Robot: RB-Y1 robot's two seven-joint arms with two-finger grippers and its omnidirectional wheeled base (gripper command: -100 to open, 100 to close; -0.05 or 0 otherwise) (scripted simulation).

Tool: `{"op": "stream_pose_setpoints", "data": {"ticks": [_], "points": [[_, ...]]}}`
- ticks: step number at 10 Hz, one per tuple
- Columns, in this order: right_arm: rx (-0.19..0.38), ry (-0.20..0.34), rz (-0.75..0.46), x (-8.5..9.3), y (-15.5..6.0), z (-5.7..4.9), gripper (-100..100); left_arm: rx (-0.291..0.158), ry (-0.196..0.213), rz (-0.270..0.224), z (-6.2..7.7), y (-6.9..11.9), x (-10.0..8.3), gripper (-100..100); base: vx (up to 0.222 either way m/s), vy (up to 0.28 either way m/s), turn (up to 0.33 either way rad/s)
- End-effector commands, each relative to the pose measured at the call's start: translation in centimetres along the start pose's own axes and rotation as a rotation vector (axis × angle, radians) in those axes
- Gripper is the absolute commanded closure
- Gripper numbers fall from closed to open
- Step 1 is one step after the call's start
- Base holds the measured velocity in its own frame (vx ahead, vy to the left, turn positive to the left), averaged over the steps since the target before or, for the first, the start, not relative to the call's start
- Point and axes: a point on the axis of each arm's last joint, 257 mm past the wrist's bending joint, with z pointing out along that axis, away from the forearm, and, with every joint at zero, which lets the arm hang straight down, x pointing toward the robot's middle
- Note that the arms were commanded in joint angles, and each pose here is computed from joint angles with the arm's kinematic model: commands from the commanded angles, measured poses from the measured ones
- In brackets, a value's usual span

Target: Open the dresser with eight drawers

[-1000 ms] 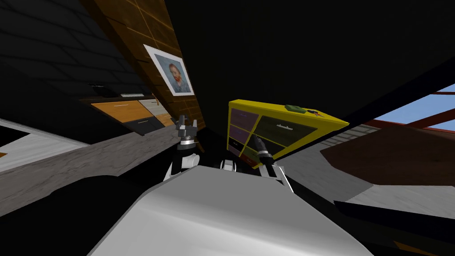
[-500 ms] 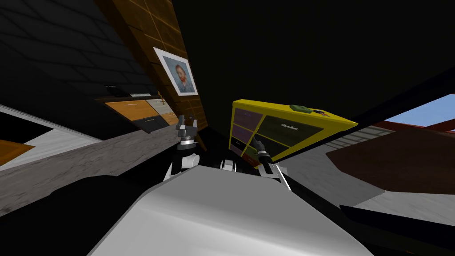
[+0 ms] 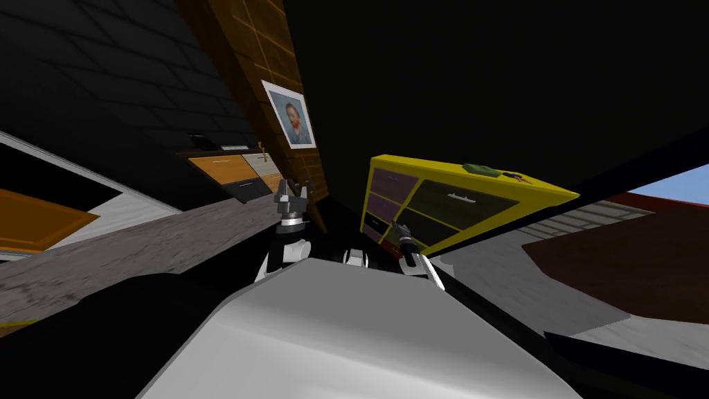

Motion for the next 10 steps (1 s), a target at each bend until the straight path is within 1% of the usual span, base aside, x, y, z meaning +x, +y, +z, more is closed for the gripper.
{"op": "stream_pose_setpoints", "data": {"ticks": [1, 2, 3, 4, 5, 6, 7, 8, 9, 10], "points": [[0.082, 0.058, -0.123, 2.3, -2.8, 0.4, -100, 0.0, 0.0, 0.0, 0.0, 0.0, 0.0, 0, -0.054, 0.073, 0.123], [0.109, 0.067, -0.153, 2.6, -3.7, 0.3, -100, 0.0, 0.0, 0.0, 0.0, 0.0, 0.0, 0, -0.047, 0.059, 0.072], [0.139, 0.098, -0.215, 3.8, -4.9, 0.6, -100, 0.0, 0.0, 0.0, 0.0, 0.0, 0.0, 0, -0.049, 0.063, 0.143], [0.159, 0.103, -0.244, 3.9, -5.5, 0.5, -100, 0.0, 0.0, 0.0, 0.0, 0.0, 0.0, 0, -0.036, 0.06, 0.068], [0.168, 0.105, -0.244, 3.9, -5.8, 0.5, -100, 0.0, 0.0, 0.0, 0.0, 0.0, 0.0, 0, -0.012, 0.03, -0.015], [0.205, 0.132, -0.325, 4.8, -7.2, 0.7, -100, 0.0, 0.0, 0.0, 0.0, 0.0, 0.0, 0, -0.027, 0.037, 0.117], [0.225, 0.14, -0.338, 5.0, -7.9, 0.5, -100, 0.0, 0.0, 0.0, 0.0, 0.0, 0.0, 0, -0.03, 0.046, 0.094], [0.254, 0.162, -0.415, 5.5, -9.1, 0.7, -100, 0.0, 0.0, 0.0, 0.0, 0.0, 0.0, 0, -0.035, 0.071, 0.176], [0.279, 0.172, -0.433, 5.8, -9.9, 0.5, -100, 0.0, 0.0, 0.0, 0.0, 0.0, 0.0, 0, -0.029, 0.062, 0.077], [0.308, 0.198, -0.515, 6.4, -11.3, 0.6, -100, 0.0, 0.0, 0.0, 0.0, 0.0, 0.0, 0, -0.042, 0.06, 0.135]]}}
